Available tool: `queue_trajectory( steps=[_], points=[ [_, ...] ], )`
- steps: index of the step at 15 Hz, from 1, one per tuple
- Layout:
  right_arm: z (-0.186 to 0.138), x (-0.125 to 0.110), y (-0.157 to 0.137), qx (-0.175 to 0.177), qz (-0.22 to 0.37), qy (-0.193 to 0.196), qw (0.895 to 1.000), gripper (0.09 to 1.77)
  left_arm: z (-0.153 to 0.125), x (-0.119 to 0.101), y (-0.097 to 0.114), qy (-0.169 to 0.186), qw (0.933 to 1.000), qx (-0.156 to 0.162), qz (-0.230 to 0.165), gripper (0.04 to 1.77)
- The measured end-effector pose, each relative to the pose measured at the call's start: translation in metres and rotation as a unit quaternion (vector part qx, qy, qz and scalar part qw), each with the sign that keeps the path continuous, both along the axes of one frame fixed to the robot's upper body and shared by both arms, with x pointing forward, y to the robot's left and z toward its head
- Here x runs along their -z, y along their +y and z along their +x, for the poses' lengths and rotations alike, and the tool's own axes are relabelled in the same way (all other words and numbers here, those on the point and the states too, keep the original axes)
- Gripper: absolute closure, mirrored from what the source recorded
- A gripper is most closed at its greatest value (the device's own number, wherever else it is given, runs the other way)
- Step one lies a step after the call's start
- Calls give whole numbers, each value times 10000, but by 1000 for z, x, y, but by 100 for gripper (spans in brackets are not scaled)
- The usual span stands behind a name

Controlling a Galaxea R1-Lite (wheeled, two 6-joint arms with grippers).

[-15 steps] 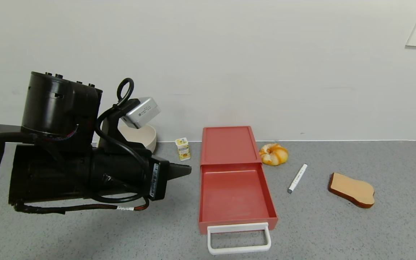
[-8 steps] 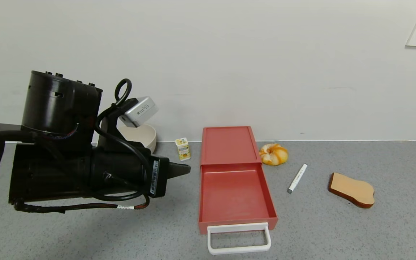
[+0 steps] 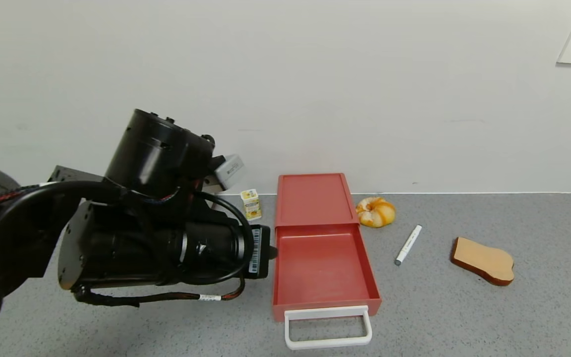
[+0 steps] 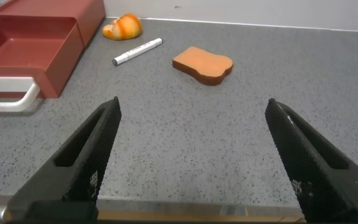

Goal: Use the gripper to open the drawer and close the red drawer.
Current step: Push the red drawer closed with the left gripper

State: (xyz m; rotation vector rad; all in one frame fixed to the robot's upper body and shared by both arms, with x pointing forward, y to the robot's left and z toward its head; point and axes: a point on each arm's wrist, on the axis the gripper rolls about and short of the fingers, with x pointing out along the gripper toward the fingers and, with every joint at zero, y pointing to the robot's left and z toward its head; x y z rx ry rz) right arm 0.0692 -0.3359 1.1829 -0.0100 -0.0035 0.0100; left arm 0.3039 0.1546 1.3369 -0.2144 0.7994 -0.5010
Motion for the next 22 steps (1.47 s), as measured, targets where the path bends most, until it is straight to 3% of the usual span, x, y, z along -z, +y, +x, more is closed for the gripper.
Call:
queue_trajectory(
  steps=[4, 7, 16, 22],
  points=[
    [0, 0, 0, -2, 0, 0, 10000, 15, 3, 3, -25, 958, 9944, -388, 208, 170],
    [0, 0, 0, 0, 0, -2, 10000, 15, 11, 17, -47, 1393, 9873, -690, 341, 170],
    [0, 0, 0, -15, 0, 0, 10000, 15, 16, 84, -91, 2122, 9681, -935, 947, 170],
    [0, 0, 0, -24, 0, 0, 10000, 15, 20, 106, -102, 2205, 9615, -1144, 1174, 170]
  ],
)
